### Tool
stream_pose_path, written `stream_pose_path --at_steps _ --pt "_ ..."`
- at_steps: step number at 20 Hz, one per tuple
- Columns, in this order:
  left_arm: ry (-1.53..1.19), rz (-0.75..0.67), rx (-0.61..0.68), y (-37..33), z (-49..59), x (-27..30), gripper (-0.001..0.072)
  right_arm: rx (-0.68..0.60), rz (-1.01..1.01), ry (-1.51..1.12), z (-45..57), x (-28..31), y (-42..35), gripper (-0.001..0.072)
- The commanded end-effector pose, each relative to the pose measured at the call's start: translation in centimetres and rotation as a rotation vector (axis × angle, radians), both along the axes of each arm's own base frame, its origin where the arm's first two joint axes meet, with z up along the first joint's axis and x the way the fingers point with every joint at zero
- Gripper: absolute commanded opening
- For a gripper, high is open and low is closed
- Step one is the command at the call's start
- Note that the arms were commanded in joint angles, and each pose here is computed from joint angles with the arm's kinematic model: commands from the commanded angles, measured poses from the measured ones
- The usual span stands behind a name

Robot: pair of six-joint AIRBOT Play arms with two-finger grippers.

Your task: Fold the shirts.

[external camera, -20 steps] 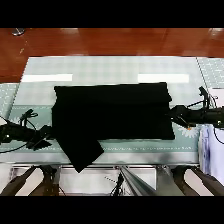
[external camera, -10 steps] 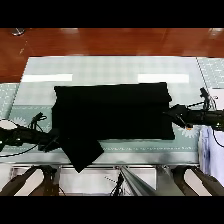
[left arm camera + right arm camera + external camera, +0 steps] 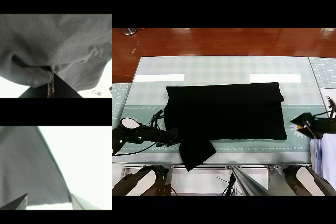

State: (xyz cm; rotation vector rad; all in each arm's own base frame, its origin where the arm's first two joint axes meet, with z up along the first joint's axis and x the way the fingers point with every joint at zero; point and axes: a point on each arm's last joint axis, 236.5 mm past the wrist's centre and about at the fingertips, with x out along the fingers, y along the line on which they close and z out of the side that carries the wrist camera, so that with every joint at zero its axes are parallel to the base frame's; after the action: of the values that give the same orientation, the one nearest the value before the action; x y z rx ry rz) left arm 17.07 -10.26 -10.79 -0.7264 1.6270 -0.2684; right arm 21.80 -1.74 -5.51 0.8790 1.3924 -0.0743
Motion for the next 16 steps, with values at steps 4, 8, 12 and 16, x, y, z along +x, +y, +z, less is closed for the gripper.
stream_pose_path --at_steps 4,8,12,16 --pt "-0.008 -0.005 -0.003 -0.2 0.0 0.1 0.0033 0.001 0.138 0.189 -3.2 -4.6 2.4 0.0619" --pt "-0.006 -0.003 -0.003 -0.2 0.0 0.1 0.0032 0.011 0.172 0.199 -4.2 -4.2 3.2 0.0619" --pt "-0.007 -0.003 -0.003 -0.2 0.0 0.1 0.0033 0.072 0.138 0.108 -4.0 -1.5 4.7 0.0619" --pt "-0.007 -0.003 -0.003 -0.2 0.0 0.1 0.0033 0.125 0.102 0.057 -3.9 0.3 5.5 0.0619"
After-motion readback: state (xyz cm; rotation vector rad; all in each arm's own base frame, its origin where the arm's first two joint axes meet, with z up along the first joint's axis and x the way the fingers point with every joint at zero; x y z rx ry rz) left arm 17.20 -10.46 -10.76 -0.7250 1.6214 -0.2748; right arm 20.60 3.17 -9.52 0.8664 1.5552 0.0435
